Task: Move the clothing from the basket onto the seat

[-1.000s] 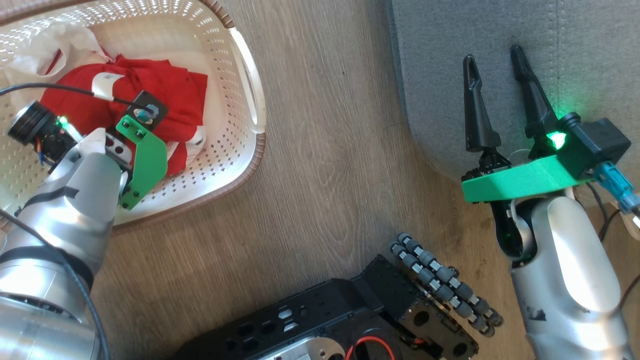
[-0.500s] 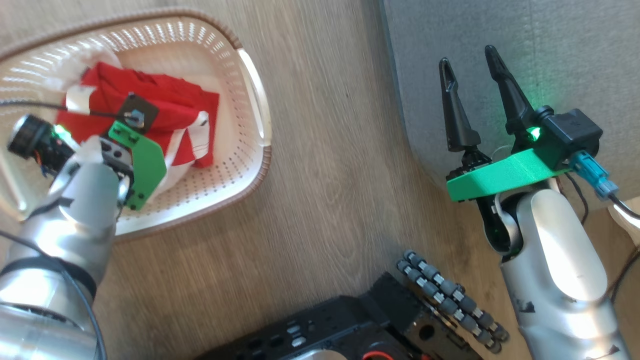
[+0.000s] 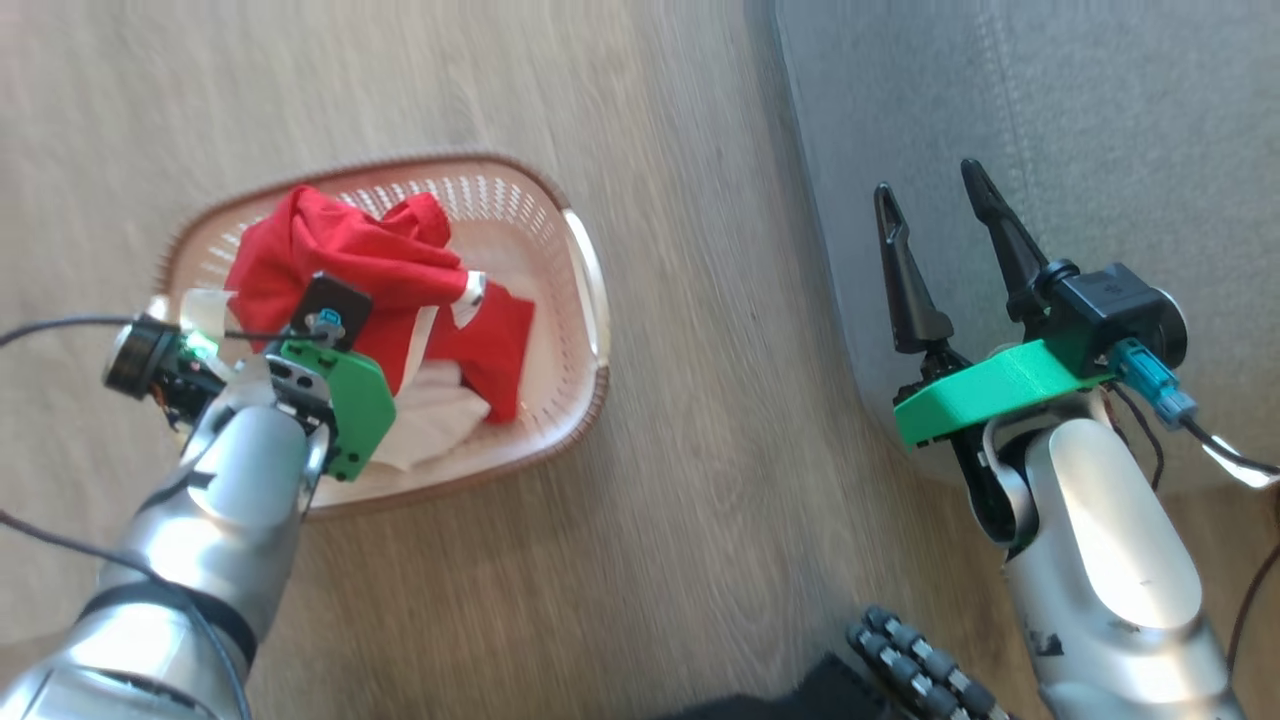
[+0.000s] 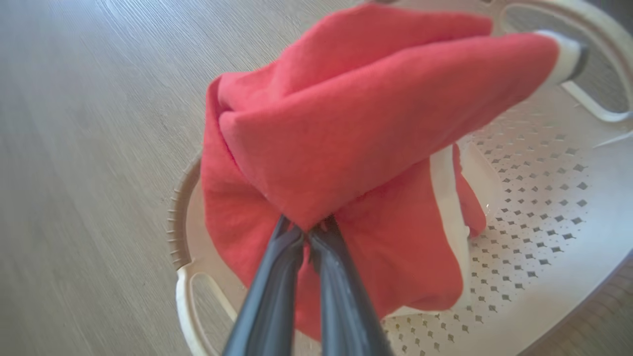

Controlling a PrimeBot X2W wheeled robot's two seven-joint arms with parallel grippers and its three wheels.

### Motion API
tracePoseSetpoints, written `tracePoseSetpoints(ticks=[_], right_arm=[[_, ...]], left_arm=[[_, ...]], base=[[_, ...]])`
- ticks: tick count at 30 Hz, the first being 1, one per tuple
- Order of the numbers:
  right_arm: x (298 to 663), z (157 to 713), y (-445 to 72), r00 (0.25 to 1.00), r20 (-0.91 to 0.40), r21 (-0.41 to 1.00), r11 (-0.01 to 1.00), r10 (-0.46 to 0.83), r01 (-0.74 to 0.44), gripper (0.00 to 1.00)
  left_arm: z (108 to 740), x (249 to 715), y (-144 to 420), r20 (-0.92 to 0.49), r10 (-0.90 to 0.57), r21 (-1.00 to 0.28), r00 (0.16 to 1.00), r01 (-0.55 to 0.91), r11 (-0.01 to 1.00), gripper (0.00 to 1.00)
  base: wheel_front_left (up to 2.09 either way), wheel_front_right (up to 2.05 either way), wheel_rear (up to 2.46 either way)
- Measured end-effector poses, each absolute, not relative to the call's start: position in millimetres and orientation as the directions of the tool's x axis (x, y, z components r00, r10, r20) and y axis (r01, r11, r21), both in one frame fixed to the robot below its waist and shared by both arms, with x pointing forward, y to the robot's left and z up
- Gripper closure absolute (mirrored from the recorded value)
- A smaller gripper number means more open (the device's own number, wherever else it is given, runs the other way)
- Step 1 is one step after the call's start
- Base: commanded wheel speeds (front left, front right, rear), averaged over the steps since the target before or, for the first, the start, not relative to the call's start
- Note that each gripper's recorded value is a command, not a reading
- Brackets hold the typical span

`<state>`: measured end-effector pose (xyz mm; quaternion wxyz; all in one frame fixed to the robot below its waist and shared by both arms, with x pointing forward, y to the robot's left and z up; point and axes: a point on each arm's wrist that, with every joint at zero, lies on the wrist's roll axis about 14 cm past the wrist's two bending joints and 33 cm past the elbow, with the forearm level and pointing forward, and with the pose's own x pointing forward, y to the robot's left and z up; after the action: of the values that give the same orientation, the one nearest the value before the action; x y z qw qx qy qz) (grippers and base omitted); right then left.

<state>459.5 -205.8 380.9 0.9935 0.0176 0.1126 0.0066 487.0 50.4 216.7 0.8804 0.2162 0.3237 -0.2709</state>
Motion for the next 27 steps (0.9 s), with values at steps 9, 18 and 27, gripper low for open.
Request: tracePoseSetpoints(ticks=[9,18,27], right_arm=[[450,420,-193,0.989,-0.142,0.051,0.998,0.046,-0.039,0.00],[438,449,-179,0.994,-0.078,0.048,0.996,0.078,-0.075,0.00],[421,466,-171,0.995,-0.040,0.058,0.994,0.096,-0.094,0.00]], left_arm=[[323,507,33,-0.407,-0.385,0.248,0.828,0.506,0.826,1.00],[437,500,37,-0.082,-0.372,0.217,0.925,0.381,0.899,1.00],[549,477,53,0.235,-0.313,0.145,0.920,0.285,0.947,1.00]], base=[[0.00,0.00,0.00],[0.00,0.00,0.00],[0.00,0.00,0.00]])
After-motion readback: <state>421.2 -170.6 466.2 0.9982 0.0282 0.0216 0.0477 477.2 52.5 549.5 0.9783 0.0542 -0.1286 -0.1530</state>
